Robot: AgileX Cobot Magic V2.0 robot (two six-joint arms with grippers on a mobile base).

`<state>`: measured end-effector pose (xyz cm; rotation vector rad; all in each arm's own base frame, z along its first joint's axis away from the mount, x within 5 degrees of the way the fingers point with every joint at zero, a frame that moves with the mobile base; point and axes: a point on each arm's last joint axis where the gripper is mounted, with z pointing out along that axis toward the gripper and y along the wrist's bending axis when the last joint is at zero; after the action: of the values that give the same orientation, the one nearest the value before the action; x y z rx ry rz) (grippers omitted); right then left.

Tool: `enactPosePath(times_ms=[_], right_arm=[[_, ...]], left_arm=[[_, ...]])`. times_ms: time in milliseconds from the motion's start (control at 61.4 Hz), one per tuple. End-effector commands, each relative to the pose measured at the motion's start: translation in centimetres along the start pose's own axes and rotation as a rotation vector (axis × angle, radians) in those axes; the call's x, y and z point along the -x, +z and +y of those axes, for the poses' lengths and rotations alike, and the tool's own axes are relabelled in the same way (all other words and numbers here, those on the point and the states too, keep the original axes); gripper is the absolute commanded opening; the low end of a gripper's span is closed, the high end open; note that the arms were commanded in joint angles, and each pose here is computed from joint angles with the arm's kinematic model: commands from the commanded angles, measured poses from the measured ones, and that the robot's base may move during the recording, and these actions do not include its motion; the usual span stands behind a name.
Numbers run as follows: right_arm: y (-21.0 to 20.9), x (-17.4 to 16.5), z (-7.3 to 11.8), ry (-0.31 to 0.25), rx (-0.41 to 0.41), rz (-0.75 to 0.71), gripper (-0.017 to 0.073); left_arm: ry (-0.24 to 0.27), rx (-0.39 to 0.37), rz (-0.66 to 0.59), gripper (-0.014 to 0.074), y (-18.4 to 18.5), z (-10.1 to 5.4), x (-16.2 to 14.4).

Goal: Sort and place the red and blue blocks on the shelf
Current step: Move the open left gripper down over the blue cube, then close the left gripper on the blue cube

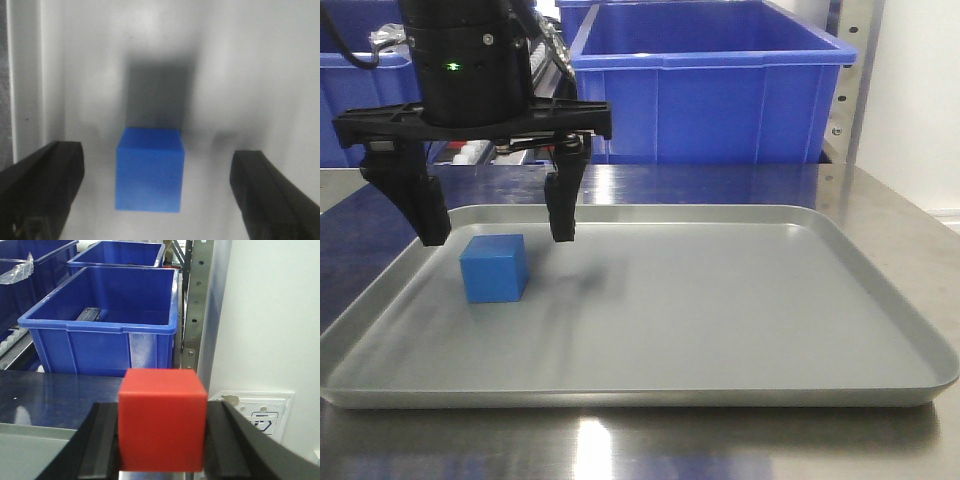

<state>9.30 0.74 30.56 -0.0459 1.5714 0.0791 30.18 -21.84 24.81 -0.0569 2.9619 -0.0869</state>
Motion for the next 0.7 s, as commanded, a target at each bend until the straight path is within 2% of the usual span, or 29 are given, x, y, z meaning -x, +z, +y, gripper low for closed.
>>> enactPosePath(times_ms=[0, 277, 456, 684], right_arm=[[-0.1, 1.8, -0.1, -0.008, -0.008, -0.114, 0.0068], [-0.1, 1.8, -0.1, -0.008, -0.008, -0.114, 0.0068], [-0.1, 1.8, -0.1, -0.008, -0.008, -0.114, 0.0068], [-0.1, 1.8, -0.1, -0.008, -0.008, -0.114, 0.0068]], left_arm=[[-0.008, -0.046, -0.055, 0.0619, -1.9, -0.2, 0.2], [0.016, -0.001, -0.077, 0.0619, -1.5, 0.1, 0.4], [0.013, 0.019, -0.027, 0.0619, -0.3, 0.5, -0.5], [0.007, -0.004, -0.026, 0.0619, -0.2, 0.3, -0.6]])
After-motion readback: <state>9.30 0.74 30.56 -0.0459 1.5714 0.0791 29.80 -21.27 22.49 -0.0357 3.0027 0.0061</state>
